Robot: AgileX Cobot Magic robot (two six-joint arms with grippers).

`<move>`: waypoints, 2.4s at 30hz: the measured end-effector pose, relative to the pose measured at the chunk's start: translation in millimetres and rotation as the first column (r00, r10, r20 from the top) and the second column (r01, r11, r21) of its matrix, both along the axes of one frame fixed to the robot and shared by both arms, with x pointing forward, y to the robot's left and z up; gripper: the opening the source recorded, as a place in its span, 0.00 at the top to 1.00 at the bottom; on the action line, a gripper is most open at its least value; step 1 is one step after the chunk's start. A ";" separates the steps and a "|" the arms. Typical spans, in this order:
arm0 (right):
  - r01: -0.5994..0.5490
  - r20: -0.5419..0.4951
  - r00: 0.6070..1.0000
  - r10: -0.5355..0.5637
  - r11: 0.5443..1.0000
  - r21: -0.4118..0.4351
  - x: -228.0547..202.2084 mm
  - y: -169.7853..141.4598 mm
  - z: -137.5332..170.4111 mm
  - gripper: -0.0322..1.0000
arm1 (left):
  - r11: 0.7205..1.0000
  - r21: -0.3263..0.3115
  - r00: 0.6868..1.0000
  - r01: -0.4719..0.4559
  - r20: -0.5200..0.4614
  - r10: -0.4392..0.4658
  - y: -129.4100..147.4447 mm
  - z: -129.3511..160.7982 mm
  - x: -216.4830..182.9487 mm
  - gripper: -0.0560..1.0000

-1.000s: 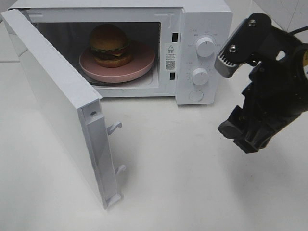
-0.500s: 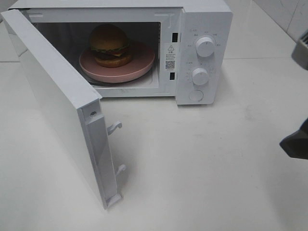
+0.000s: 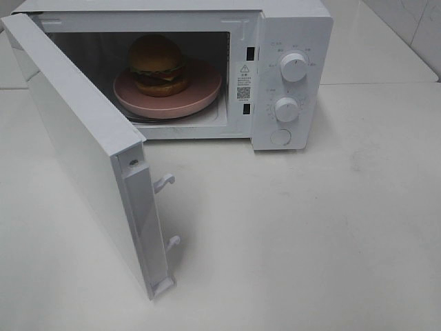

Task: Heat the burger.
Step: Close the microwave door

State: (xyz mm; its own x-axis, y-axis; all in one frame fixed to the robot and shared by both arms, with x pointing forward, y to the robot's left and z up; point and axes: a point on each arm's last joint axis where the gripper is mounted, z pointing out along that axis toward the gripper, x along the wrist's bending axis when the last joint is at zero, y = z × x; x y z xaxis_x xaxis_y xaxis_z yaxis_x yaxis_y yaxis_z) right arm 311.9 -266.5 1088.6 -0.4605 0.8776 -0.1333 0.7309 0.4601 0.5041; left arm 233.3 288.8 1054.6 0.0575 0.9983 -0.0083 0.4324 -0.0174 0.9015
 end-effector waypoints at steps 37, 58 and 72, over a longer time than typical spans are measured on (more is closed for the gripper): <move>0.264 0.215 0.924 -0.317 0.933 0.243 -63.7 -40.6 -34.1 0.23 | 1.000 0.000 1.000 0.000 0.000 0.000 0.0 0.0 0.0 0.00; 0.341 0.340 0.814 -0.470 0.862 0.376 -82.7 -39.1 -40.2 0.23 | 1.000 0.000 1.000 0.000 0.000 0.000 0.0 0.0 0.0 0.00; 0.345 0.340 0.812 -0.474 0.861 0.375 -82.7 -39.0 -40.2 0.23 | 1.000 0.000 1.000 0.000 0.000 0.000 0.0 0.0 0.0 0.00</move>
